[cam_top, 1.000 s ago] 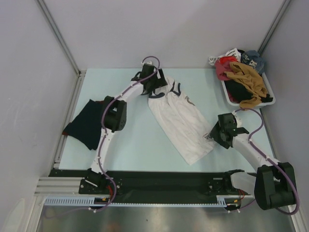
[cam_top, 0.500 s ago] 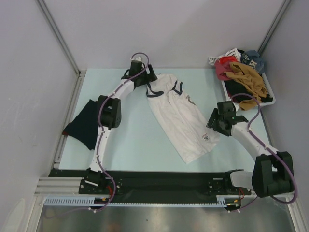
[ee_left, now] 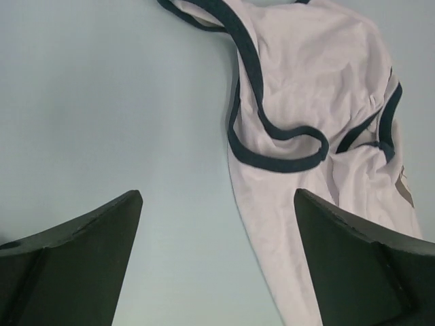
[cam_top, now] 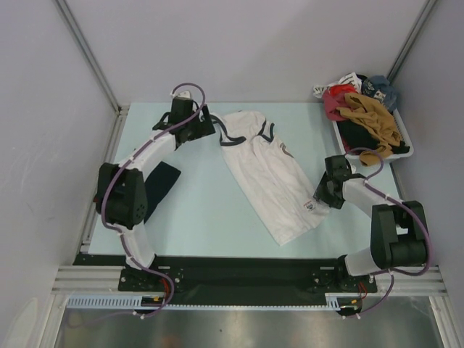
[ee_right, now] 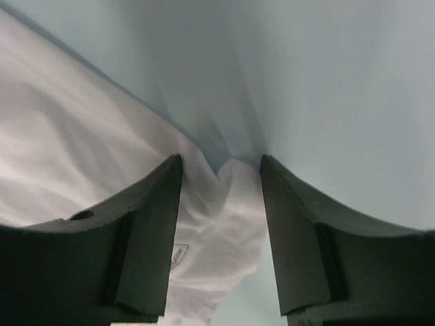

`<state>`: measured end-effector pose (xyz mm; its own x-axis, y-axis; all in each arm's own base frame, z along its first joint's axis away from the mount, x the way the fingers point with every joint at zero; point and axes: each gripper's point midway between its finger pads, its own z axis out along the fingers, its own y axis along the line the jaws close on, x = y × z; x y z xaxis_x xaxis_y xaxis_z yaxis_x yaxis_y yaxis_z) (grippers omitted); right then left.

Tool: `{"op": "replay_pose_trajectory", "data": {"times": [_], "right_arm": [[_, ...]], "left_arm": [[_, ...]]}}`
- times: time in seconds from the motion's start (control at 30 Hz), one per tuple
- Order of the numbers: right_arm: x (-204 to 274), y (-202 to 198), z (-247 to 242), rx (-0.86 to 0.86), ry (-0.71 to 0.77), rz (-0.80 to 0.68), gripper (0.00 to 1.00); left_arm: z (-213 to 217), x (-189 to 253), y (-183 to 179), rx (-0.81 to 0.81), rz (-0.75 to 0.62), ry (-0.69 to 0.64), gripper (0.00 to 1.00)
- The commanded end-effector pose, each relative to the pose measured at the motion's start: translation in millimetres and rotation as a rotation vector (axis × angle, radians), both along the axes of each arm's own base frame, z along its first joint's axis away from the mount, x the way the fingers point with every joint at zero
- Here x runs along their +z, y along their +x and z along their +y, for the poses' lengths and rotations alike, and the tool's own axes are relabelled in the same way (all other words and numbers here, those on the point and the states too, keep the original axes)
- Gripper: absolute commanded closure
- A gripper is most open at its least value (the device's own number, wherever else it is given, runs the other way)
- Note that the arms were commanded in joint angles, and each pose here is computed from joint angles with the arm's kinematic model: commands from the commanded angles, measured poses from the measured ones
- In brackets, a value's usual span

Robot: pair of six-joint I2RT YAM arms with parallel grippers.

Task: Fold and stack the tank tops
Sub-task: Fold the tank top

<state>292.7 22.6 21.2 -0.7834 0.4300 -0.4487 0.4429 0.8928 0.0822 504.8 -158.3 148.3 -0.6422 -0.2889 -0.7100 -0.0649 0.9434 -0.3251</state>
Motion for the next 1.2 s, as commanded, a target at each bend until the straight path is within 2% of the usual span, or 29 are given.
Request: {"op": "replay_pose_trajectory", "data": {"times": [0.0, 0.03, 0.07, 0.1, 0.13, 0.2, 0.23, 0.27, 0.33, 0.37, 0.5, 0.57, 0.73, 0.77, 0.8, 0.87, 0.9, 0.97, 1.0, 1.17], "right_arm": [[-6, -25, 9, -0.036, 0.076, 0.012, 0.44], [-2, -30, 17, -0.032, 0.110, -0.009, 0.36], [-3, -37, 22, -0.032, 0.131, -0.005, 0.31], [-9, -50, 25, -0.077, 0.152, 0.014, 0.06], [-10, -60, 35, -0.062, 0.167, 0.024, 0.00], [-4, -74, 44, -0.123, 0.224, 0.006, 0.00], [-9, -91, 50, -0.116, 0.232, 0.039, 0.00], [1, -94, 55, -0.113, 0.264, -0.007, 0.00], [8, -108, 60, -0.121, 0.271, -0.009, 0.00], [19, -108, 59, -0.122, 0.274, -0.056, 0.00], [46, -101, 24, -0.171, 0.119, -0.154, 0.00], [46, -94, 27, -0.153, 0.153, -0.161, 0.00], [51, -77, 12, -0.212, 0.057, -0.176, 0.00], [53, -73, 10, -0.200, 0.039, -0.187, 0.01], [57, -68, 6, -0.202, 0.017, -0.204, 0.10], [58, -59, 4, -0.180, -0.014, -0.217, 0.19], [59, -57, 0, -0.172, -0.039, -0.219, 0.35], [54, -50, -2, -0.161, -0.058, -0.210, 0.45], [52, -49, -4, -0.159, -0.064, -0.203, 0.53], [34, -40, -18, -0.193, -0.083, -0.155, 0.54]], "left_arm": [[-5, 20, -32, -0.033, -0.040, -0.007, 0.00], [-12, 9, -46, -0.053, -0.020, 0.004, 0.00], [-15, 21, -54, -0.062, -0.047, 0.001, 0.00], [-16, 20, -60, -0.058, -0.049, 0.014, 0.00], [-23, 15, -71, -0.075, -0.037, 0.023, 0.00], [-28, 28, -83, -0.089, -0.068, 0.015, 0.00], [-35, 23, -95, -0.110, -0.059, 0.021, 0.00], [-38, 35, -103, -0.121, -0.084, 0.010, 0.00], [-49, 32, -125, -0.161, -0.083, 0.020, 0.00], [-53, 41, -135, -0.174, -0.107, 0.012, 0.00], [-82, 37, -184, -0.262, -0.100, -0.022, 0.00], [-90, 29, -205, -0.299, -0.091, -0.045, 0.00], [-122, -2, -262, -0.401, -0.034, -0.058, 0.00], [-127, -7, -271, -0.408, -0.022, -0.070, 0.00], [-136, -17, -289, -0.453, -0.001, -0.067, 0.00], [-151, -25, -305, -0.484, 0.016, -0.087, 0.00], [-161, -30, -321, -0.525, 0.028, -0.088, 0.00], [-174, -41, -335, -0.543, 0.064, -0.098, 0.00], [-182, -44, -344, -0.566, 0.074, -0.105, 0.00], [-209, -57, -364, -0.601, 0.126, -0.173, 0.02]]}}
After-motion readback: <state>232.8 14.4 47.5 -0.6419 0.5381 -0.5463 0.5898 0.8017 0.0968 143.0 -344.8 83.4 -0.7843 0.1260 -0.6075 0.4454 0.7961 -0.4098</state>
